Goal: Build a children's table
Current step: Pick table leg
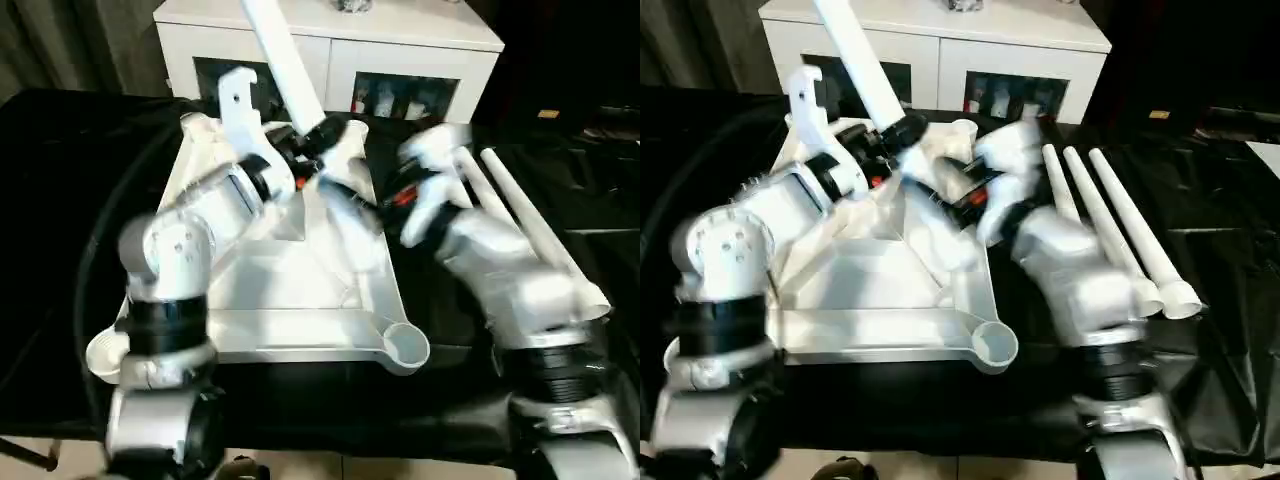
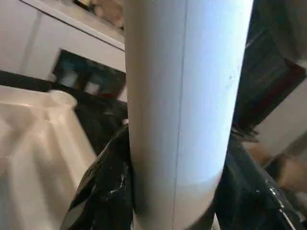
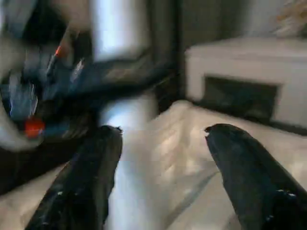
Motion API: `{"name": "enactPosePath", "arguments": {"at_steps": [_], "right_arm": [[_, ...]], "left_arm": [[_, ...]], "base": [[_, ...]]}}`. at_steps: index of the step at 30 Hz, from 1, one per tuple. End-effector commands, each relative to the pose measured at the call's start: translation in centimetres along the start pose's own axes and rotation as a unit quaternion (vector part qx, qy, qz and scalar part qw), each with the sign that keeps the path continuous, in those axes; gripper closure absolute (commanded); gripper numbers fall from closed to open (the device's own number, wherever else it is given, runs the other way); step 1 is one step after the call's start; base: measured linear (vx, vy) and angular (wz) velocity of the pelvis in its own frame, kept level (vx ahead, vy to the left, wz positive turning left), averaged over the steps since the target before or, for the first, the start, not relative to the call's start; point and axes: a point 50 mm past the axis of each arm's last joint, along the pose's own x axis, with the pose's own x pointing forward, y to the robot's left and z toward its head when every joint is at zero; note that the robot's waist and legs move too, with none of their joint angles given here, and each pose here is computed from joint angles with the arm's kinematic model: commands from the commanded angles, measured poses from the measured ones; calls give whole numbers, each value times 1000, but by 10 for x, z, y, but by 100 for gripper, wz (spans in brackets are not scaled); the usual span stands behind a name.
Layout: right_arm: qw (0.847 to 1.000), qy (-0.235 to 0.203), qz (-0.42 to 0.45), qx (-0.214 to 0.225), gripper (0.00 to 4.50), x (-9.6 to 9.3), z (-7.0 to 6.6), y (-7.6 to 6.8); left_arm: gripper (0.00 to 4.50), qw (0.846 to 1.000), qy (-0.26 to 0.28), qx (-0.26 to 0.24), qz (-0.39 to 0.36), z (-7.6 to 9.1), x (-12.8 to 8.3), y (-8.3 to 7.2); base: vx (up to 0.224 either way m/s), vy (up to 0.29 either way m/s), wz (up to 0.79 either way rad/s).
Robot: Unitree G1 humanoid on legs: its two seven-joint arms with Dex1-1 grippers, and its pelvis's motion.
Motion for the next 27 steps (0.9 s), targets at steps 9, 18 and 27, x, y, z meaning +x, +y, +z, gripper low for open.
{"name": "enactPosePath", "arguments": {"at_steps": [9,18,27], "right_arm": [[998,48,-36,36,112,-34,11,-39],[988,100,105,47,76,-34,12,-16],[981,126,142,34,2,-20,11,-10]], "left_arm": [[268,998,7,34,-52,13,6,-15],[268,994,17,54,-89,12,11,-24],[268,979,16,82,-185,12,7,-42]], "base": [[0,0,0],[0,0,0],[0,0,0]]}}
